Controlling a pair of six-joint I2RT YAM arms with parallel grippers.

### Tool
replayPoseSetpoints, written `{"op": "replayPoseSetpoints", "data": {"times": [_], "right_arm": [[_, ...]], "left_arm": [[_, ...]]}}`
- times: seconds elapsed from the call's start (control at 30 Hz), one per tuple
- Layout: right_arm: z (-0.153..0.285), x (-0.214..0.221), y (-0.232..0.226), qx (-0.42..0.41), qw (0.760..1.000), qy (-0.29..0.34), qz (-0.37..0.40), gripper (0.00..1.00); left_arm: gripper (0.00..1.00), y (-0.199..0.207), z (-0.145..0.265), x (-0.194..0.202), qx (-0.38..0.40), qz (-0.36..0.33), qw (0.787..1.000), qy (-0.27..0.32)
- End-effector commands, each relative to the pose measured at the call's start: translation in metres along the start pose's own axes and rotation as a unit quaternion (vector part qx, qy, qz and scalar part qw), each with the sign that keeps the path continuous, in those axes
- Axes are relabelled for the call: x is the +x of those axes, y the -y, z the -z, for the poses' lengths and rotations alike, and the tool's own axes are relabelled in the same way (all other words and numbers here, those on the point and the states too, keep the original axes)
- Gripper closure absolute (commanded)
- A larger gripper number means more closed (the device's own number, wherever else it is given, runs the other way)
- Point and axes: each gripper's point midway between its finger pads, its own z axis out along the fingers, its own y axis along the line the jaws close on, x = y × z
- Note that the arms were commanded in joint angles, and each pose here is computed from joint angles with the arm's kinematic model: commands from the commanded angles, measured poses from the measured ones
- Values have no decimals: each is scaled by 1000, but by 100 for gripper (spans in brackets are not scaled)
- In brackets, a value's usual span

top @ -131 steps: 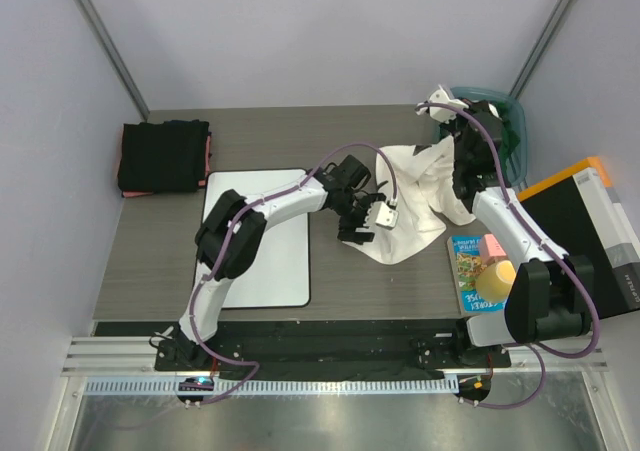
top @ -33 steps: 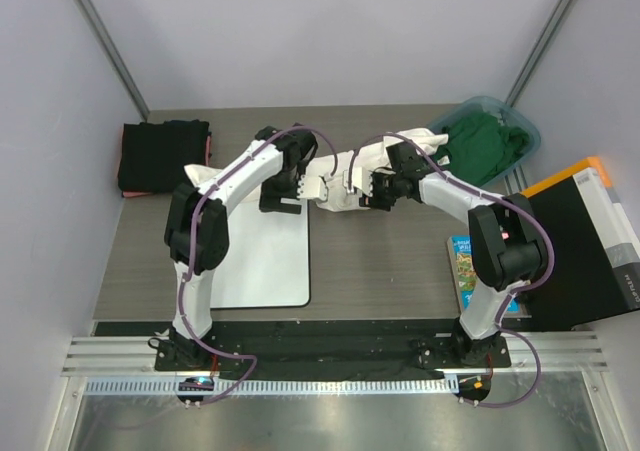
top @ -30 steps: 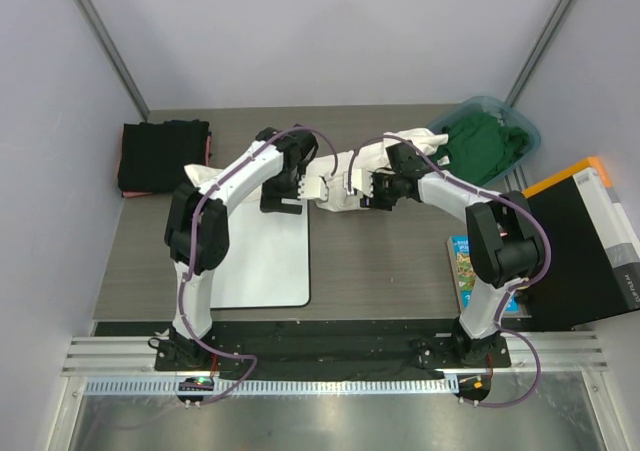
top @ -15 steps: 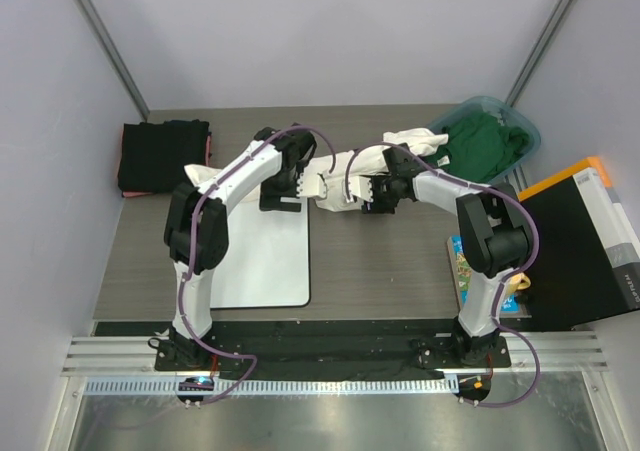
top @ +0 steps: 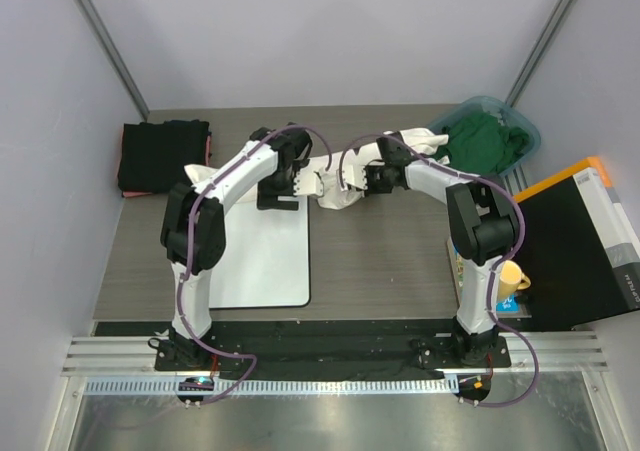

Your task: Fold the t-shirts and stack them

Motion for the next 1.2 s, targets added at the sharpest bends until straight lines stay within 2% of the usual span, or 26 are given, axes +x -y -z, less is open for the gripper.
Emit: {"op": "replayPoseSetpoints", "data": {"times": [0.0,0.23,0.33,0.37,0.5,0.6,0.67,0.77,1.03,1.17], "right_arm": [[54,-42,58,59,996,39,46,99],[188,-120,151,219,967,97,89,99],[235,-142,178,294,945,109,96,99],[262,-153,191,340,927,116,108,99],[308,-174,206,415,893,118,131,99],[325,-176,207,428,887,111,132,99],[314,-168,196,407,899,98,129,99],[307,-164,178,393,905,93,138,99],[311,-162,181,405,900,76,139,99],[310,-161,182,410,898,76,137,99]], "left_arm": [[19,1,18,11,-17,25,999,21],[21,16,-1,14,1,24,999,29],[21,18,-6,10,7,24,999,36],[21,18,-8,8,9,25,999,41],[22,19,-19,1,14,26,998,53],[26,8,-26,-5,-8,37,997,61],[26,-3,-29,-12,-31,50,995,76],[26,-13,-29,-27,-50,68,990,111],[26,-18,6,-100,-43,74,955,283],[26,-8,9,-130,-16,61,945,320]]}}
